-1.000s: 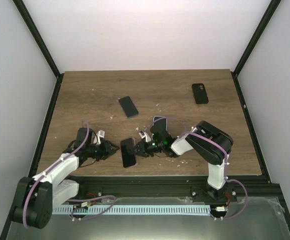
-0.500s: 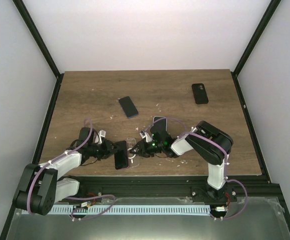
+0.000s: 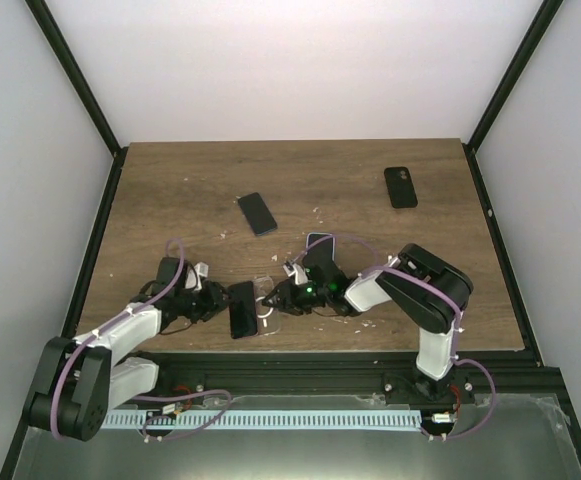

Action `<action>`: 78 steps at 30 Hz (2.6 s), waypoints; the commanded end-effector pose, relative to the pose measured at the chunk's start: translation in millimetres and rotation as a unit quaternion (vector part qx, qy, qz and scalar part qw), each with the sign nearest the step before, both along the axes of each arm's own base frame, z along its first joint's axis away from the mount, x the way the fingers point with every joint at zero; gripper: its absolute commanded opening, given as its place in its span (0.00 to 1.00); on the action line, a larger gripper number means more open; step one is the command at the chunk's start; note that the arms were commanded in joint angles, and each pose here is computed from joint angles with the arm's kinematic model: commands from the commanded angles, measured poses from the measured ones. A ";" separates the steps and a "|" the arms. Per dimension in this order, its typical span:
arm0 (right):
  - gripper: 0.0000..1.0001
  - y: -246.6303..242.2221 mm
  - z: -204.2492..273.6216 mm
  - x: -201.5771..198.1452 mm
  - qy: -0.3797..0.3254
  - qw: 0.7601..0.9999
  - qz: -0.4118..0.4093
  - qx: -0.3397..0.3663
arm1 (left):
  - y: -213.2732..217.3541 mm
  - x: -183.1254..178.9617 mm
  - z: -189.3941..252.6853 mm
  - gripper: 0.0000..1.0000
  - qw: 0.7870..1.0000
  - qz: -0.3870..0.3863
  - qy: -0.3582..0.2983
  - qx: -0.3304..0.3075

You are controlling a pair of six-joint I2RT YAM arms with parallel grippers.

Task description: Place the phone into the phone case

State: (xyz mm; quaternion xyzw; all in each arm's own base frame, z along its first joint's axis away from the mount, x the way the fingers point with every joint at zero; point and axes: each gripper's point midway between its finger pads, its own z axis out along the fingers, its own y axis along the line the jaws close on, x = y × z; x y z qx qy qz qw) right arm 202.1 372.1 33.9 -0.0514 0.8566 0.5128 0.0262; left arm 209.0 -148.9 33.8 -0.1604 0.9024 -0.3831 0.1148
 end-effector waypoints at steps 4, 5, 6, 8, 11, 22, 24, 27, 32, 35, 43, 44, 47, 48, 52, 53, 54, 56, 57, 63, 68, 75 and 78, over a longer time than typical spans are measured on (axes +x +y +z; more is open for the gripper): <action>0.35 -14.3 -5.8 5.2 -0.015 0.999 -0.031 -0.033 | 1.8 -3.1 -11.0 0.42 1.000 -0.007 0.010 0.015; 0.34 -15.0 -5.8 5.0 -0.016 0.999 -0.032 -0.033 | 1.5 -3.1 -12.0 0.42 1.000 -0.008 0.012 0.014; 0.33 -14.7 -4.9 5.1 -0.017 0.999 -0.032 -0.032 | 0.8 -3.0 -12.5 0.41 1.000 -0.009 0.013 0.013; 0.31 -13.4 -3.6 4.7 -0.017 0.999 -0.029 -0.026 | -0.5 -2.5 -13.3 0.40 1.000 -0.010 0.014 0.009; 0.29 -11.5 -2.4 4.8 -0.017 0.999 -0.028 -0.020 | -1.3 -2.6 -16.0 0.38 1.000 -0.010 0.019 0.006; 0.29 -8.8 -3.3 1.0 -0.003 1.000 -0.025 0.000 | -11.7 -1.8 -10.0 0.36 0.999 -0.007 0.024 -0.025; 0.30 -8.6 -3.3 0.3 -0.002 1.000 -0.025 0.002 | -14.1 -1.0 -6.2 0.35 0.999 -0.007 0.022 -0.030; 0.42 -8.8 -0.5 -0.6 -0.002 1.000 -0.025 0.010 | -15.3 -1.8 -3.3 0.36 0.999 -0.006 0.023 -0.035; 0.51 -6.1 0.8 -0.8 -0.001 1.000 -0.022 0.014 | -15.1 -3.4 -1.6 0.36 0.999 0.000 0.022 -0.040; 0.50 -3.0 -1.4 -2.2 0.003 1.000 -0.018 0.012 | -16.6 -2.1 0.1 0.35 0.999 0.003 0.021 -0.048; 0.50 12.8 -3.9 -7.4 0.003 1.000 -0.004 0.002 | -22.8 -1.8 4.0 0.36 0.997 0.003 0.026 -0.067; 0.49 12.8 -4.7 -7.3 0.002 1.000 -0.004 -0.001 | -23.2 -1.9 4.7 0.36 0.997 0.003 0.025 -0.068; 0.44 10.3 -10.3 -6.1 0.002 1.000 -0.010 -0.015 | -23.6 -3.3 5.6 0.36 0.997 0.003 0.024 -0.070; 0.42 9.7 -11.8 -5.3 0.002 1.000 -0.012 -0.020 | -23.2 -3.4 5.7 0.36 0.997 0.004 0.024 -0.069; 0.32 7.6 -17.1 -5.0 0.003 0.999 -0.015 -0.030 | -23.3 -4.0 7.5 0.35 0.997 0.004 0.025 -0.071; 0.30 6.8 -18.2 -4.9 0.003 0.999 -0.016 -0.032 | -23.5 -4.1 8.9 0.36 0.997 0.003 0.024 -0.071; 0.29 5.9 -19.6 -4.4 0.003 0.999 -0.018 -0.036 | -22.9 -4.3 9.6 0.36 0.997 0.001 0.023 -0.067; 0.28 4.9 -21.5 -4.1 0.003 0.999 -0.020 -0.040 | -20.7 -4.9 11.5 0.36 0.998 -0.003 0.019 -0.056; 0.27 4.4 -22.5 -3.8 0.003 0.999 -0.021 -0.042 | -18.9 -6.1 12.0 0.36 0.999 -0.004 0.019 -0.048; 0.23 1.9 -28.6 -4.4 0.007 0.998 -0.024 -0.050 | -3.5 -15.2 8.9 0.42 1.000 -0.003 0.014 0.006; 0.22 1.5 -31.1 -4.4 0.009 0.998 -0.026 -0.050 | -0.3 -21.5 -2.0 0.44 1.000 -0.002 0.022 0.014; 0.22 -0.1 -32.4 -6.5 0.013 0.998 -0.027 -0.047 | -7.7 -23.6 -7.3 0.42 0.999 -0.009 0.034 -0.011; 0.21 0.0 -32.5 -6.9 0.015 0.998 -0.029 -0.044 | -10.7 -23.8 -6.4 0.40 0.999 -0.008 0.037 -0.024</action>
